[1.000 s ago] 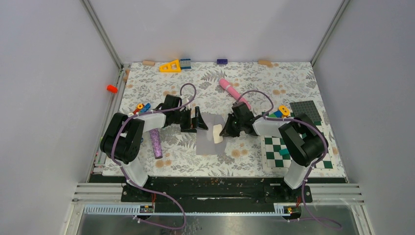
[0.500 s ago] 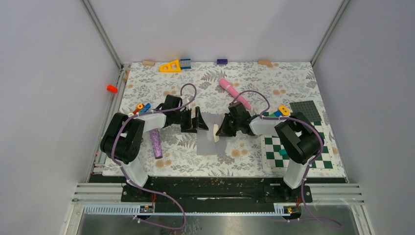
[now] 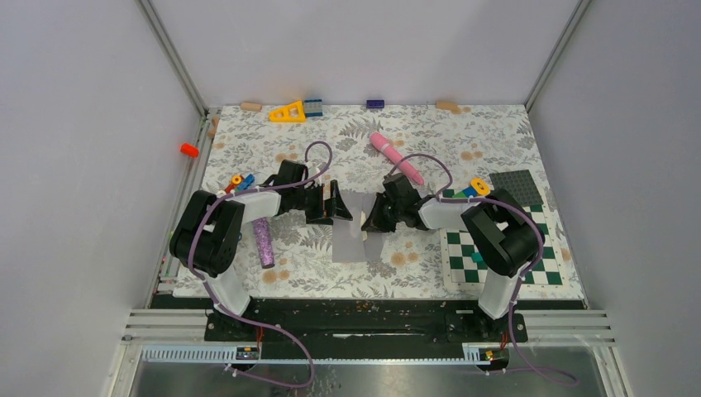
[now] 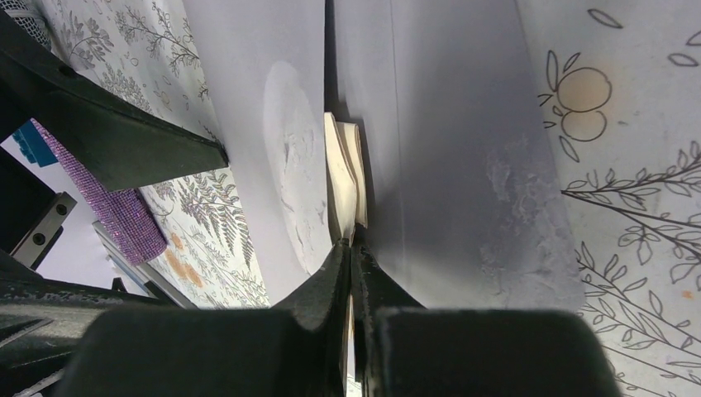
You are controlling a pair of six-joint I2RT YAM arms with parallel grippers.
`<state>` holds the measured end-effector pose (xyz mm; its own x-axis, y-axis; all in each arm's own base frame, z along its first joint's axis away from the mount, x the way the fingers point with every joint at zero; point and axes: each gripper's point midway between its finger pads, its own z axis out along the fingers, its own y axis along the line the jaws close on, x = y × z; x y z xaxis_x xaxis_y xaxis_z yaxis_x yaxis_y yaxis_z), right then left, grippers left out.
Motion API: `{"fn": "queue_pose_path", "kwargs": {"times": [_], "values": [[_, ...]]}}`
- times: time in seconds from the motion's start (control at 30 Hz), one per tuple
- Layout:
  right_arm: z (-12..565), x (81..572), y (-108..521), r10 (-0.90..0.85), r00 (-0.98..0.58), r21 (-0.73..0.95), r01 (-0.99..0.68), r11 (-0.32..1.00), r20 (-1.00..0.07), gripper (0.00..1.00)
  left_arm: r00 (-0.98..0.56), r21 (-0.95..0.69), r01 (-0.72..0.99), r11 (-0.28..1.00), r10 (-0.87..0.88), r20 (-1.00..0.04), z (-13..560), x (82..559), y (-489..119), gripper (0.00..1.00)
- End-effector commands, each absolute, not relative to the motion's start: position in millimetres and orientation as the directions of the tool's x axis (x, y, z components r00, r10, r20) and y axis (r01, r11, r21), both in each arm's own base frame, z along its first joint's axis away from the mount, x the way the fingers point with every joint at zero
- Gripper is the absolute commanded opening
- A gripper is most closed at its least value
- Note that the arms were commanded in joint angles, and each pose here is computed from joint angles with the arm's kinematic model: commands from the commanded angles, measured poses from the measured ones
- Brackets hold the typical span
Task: Place the letter into the envelope and seal it
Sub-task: Place the letter in the envelope.
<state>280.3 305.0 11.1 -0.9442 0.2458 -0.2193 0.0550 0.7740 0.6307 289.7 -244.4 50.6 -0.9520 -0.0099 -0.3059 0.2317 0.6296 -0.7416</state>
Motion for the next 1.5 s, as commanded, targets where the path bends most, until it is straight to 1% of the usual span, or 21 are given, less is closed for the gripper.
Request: {"fn": "queue_pose_path", "kwargs": {"times": [0.0, 0.13, 0.17, 0.23, 0.43, 0.57, 0.63, 0.73, 0.87, 0.93, 1.07, 1.2, 1.23, 1.47], "values": [[17, 283, 318, 0.235, -0.945, 0.651, 0.033, 0.758, -0.226, 0.00, -0.949, -0.752, 0.250, 0.610, -0.001, -0.316, 57, 286, -248, 0.99], [20, 284, 317, 0.232, -0.942, 0.646, 0.022, 0.763, -0.242, 0.00, -0.949, -0.751, 0.250, 0.611, 0.001, -0.315, 56, 285, -248, 0.99], [21, 284, 316, 0.230, -0.941, 0.644, 0.018, 0.765, -0.246, 0.02, -0.949, -0.751, 0.250, 0.611, 0.001, -0.315, 56, 285, -248, 0.99], [23, 291, 310, 0.243, -0.936, 0.643, 0.025, 0.766, -0.254, 0.10, -0.949, -0.750, 0.250, 0.612, 0.000, -0.316, 56, 285, -247, 0.99], [26, 285, 312, 0.211, -0.938, 0.620, -0.004, 0.785, -0.275, 0.32, -0.947, -0.747, 0.254, 0.614, 0.001, -0.321, 57, 285, -247, 0.99], [28, 285, 310, 0.203, -0.937, 0.610, -0.013, 0.792, -0.283, 0.39, -0.946, -0.747, 0.255, 0.614, 0.000, -0.323, 58, 285, -247, 0.99], [29, 285, 309, 0.201, -0.937, 0.610, -0.016, 0.793, -0.286, 0.39, -0.946, -0.746, 0.257, 0.614, 0.000, -0.325, 58, 285, -247, 0.99], [31, 285, 306, 0.192, -0.936, 0.596, -0.024, 0.803, -0.297, 0.36, -0.945, -0.744, 0.257, 0.617, -0.001, -0.327, 59, 285, -246, 0.99], [31, 287, 300, 0.178, -0.931, 0.561, -0.034, 0.827, -0.319, 0.22, -0.945, -0.742, 0.258, 0.619, -0.001, -0.329, 59, 285, -246, 0.99], [32, 287, 299, 0.175, -0.930, 0.556, -0.037, 0.831, -0.323, 0.19, -0.944, -0.742, 0.259, 0.618, -0.001, -0.330, 60, 285, -246, 0.99], [35, 288, 300, 0.167, -0.930, 0.557, -0.047, 0.829, -0.327, 0.19, -0.943, -0.740, 0.261, 0.619, -0.002, -0.334, 61, 286, -245, 0.99], [43, 292, 304, 0.154, -0.925, 0.567, -0.076, 0.820, -0.347, 0.21, -0.943, -0.741, 0.260, 0.619, -0.001, -0.332, 61, 285, -246, 0.99], [41, 288, 302, 0.141, -0.932, 0.556, -0.073, 0.828, -0.333, 0.21, -0.943, -0.740, 0.259, 0.620, -0.002, -0.332, 60, 285, -245, 0.99], [52, 289, 305, 0.110, -0.931, 0.561, -0.112, 0.820, -0.347, 0.21, -0.941, -0.739, 0.262, 0.621, -0.003, -0.337, 62, 286, -245, 0.99]]}}
